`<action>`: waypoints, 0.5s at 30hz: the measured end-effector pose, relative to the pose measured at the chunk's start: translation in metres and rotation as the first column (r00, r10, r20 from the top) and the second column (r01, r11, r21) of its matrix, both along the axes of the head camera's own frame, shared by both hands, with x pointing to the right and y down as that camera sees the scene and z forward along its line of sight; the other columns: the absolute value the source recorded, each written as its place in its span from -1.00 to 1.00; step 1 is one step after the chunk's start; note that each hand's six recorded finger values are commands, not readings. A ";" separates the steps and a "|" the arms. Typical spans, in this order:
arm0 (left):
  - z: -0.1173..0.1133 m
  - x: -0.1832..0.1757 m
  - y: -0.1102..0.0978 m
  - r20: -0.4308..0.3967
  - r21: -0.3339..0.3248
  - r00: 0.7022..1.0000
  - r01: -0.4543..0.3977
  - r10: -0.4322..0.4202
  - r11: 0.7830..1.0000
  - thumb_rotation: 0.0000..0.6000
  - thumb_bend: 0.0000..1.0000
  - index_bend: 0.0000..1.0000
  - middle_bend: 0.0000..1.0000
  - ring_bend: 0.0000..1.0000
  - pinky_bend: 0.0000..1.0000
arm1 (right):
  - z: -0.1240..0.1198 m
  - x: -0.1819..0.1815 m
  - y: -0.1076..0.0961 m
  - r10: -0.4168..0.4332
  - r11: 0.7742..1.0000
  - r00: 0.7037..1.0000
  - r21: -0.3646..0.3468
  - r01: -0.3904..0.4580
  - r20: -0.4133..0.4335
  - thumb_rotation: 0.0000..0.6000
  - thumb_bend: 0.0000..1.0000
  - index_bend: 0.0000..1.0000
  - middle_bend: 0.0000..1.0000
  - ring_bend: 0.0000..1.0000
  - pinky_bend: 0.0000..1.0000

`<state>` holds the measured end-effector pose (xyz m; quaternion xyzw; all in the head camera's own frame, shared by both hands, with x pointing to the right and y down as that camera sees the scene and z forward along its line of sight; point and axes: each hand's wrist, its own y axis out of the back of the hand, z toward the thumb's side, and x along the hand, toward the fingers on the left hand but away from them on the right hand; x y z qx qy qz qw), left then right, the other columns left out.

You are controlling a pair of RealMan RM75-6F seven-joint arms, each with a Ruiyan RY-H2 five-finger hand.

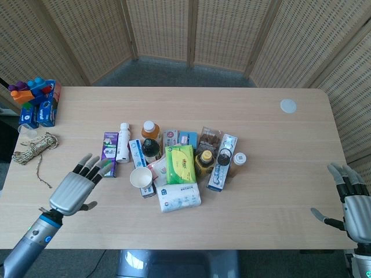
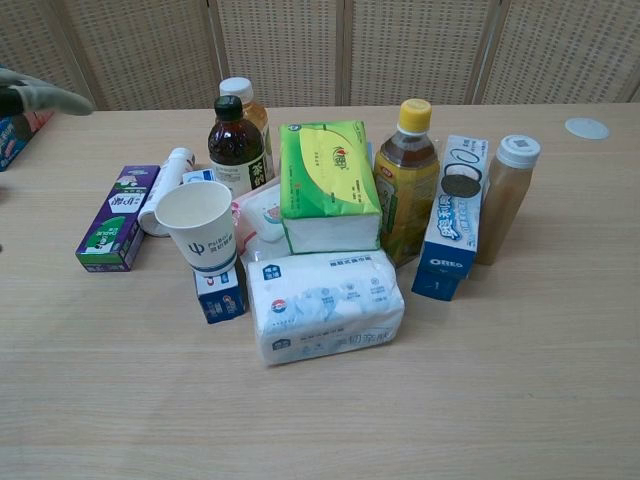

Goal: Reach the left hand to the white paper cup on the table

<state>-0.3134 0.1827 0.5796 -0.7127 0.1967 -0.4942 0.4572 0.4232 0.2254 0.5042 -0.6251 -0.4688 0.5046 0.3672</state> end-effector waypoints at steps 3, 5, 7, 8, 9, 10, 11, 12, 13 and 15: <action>0.013 0.020 -0.003 -0.003 -0.010 1.000 -0.018 0.018 1.000 1.00 -1.00 -1.00 -1.00 -1.00 -1.00 | -0.001 0.001 0.000 0.002 1.000 1.000 0.001 -0.002 0.005 1.00 -1.00 -1.00 -1.00 -1.00 -1.00; 0.020 0.032 -0.004 -0.006 -0.017 1.000 -0.027 0.026 1.000 1.00 -1.00 -1.00 -1.00 -1.00 -1.00 | -0.002 0.001 0.000 0.003 1.000 1.000 0.003 -0.003 0.009 1.00 -1.00 -1.00 -1.00 -1.00 -1.00; 0.029 0.043 -0.005 -0.008 -0.028 0.999 -0.033 0.033 0.999 1.00 -1.00 -1.00 -1.00 -1.00 -1.00 | -0.003 0.001 0.000 0.005 1.000 1.000 0.003 -0.005 0.012 1.00 -1.00 -1.00 -1.00 -1.00 -1.00; 0.032 0.047 -0.005 -0.009 -0.033 0.999 -0.037 0.036 0.999 1.00 -1.00 -1.00 -1.00 -1.00 -1.00 | -0.003 0.002 -0.001 0.006 1.000 1.000 0.003 -0.006 0.014 1.00 -1.00 -1.00 -1.00 -1.00 -1.00; 0.037 0.053 -0.005 -0.009 -0.039 0.999 -0.042 0.041 0.998 1.00 -1.00 -1.00 -1.00 -1.00 -1.00 | -0.003 0.002 -0.001 0.007 1.000 1.000 0.003 -0.007 0.015 1.00 -1.00 -1.00 -1.00 -1.00 -1.00; 0.040 0.057 -0.006 -0.009 -0.043 0.999 -0.045 0.045 0.998 1.00 -1.00 -1.00 -1.00 -1.00 -1.00 | -0.003 0.002 -0.001 0.007 1.000 1.000 0.003 -0.008 0.016 1.00 -1.00 -1.00 -1.00 -1.00 -1.00; 0.044 0.061 -0.006 -0.009 -0.047 0.999 -0.048 0.048 0.998 1.00 -1.00 -1.00 -1.00 -1.00 -1.00 | -0.004 0.003 -0.001 0.009 1.000 1.000 0.004 -0.009 0.017 1.00 -1.00 -1.00 -1.00 -1.00 -1.00; 0.048 0.066 -0.006 -0.010 -0.052 0.999 -0.051 0.051 0.997 1.00 -1.00 -1.00 -1.00 -1.00 -1.00 | -0.004 0.003 -0.001 0.011 1.000 1.000 0.005 -0.011 0.018 1.00 -1.00 -1.00 -1.00 -1.00 -1.00; 0.050 0.069 -0.006 -0.011 -0.056 0.999 -0.053 0.052 0.997 1.00 -1.00 -1.00 -1.00 -1.00 -1.00 | -0.004 0.003 -0.001 0.012 1.000 1.000 0.005 -0.012 0.019 1.00 -1.00 -1.00 -1.00 -1.00 -1.00; 0.056 0.076 -0.006 -0.011 -0.061 0.998 -0.056 0.056 0.997 1.00 -1.00 -1.00 -1.00 -1.00 -1.00 | -0.004 0.004 -0.002 0.014 1.000 1.000 0.005 -0.014 0.021 1.00 -1.00 -1.00 -1.00 -1.00 -1.00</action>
